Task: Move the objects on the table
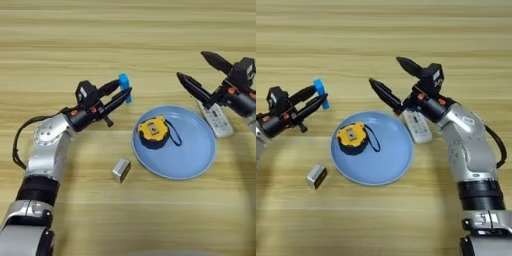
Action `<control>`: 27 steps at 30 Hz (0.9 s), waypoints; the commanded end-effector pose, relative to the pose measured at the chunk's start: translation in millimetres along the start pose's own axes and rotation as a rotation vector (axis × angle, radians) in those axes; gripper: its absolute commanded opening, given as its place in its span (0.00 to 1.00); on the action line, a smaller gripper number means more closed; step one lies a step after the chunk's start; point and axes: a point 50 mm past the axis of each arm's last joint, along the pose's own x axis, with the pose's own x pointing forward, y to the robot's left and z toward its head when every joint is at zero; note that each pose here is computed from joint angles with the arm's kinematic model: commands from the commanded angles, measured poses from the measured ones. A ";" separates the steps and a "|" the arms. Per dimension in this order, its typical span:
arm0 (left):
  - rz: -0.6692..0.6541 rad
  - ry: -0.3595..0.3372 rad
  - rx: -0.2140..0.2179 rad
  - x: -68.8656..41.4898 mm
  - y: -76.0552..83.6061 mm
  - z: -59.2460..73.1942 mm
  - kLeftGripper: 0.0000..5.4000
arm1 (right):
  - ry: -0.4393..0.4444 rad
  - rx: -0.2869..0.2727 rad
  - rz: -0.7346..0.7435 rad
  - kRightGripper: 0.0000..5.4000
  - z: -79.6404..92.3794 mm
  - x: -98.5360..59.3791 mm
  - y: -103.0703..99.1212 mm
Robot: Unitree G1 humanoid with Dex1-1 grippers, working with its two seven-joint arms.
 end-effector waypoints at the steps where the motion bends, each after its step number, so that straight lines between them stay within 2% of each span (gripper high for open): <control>1: -0.005 0.054 0.047 1.4 7.4 1.2 0.26 | -0.005 -0.043 -0.036 1.00 1.2 4.7 -6.1; 5: -0.001 0.119 0.055 -1.0 9.5 -6.6 0.26 | 0.008 -0.058 -0.115 1.00 -4.5 5.4 -15.1; 10: -0.032 0.152 0.038 -3.3 3.8 -15.0 0.26 | 0.018 -0.072 -0.185 1.00 -8.3 7.0 -24.2; 15: -0.049 0.174 0.002 -4.4 -2.7 -22.6 0.26 | 0.015 -0.078 -0.189 1.00 -8.6 7.3 -25.1; 22: -0.092 0.259 -0.036 -9.7 -14.5 -38.0 0.26 | 0.009 -0.081 -0.188 1.00 -7.8 7.9 -25.1; 27: -0.105 0.309 -0.032 -13.5 -16.9 -43.7 0.26 | 0.008 -0.079 -0.185 1.00 -7.6 8.2 -24.4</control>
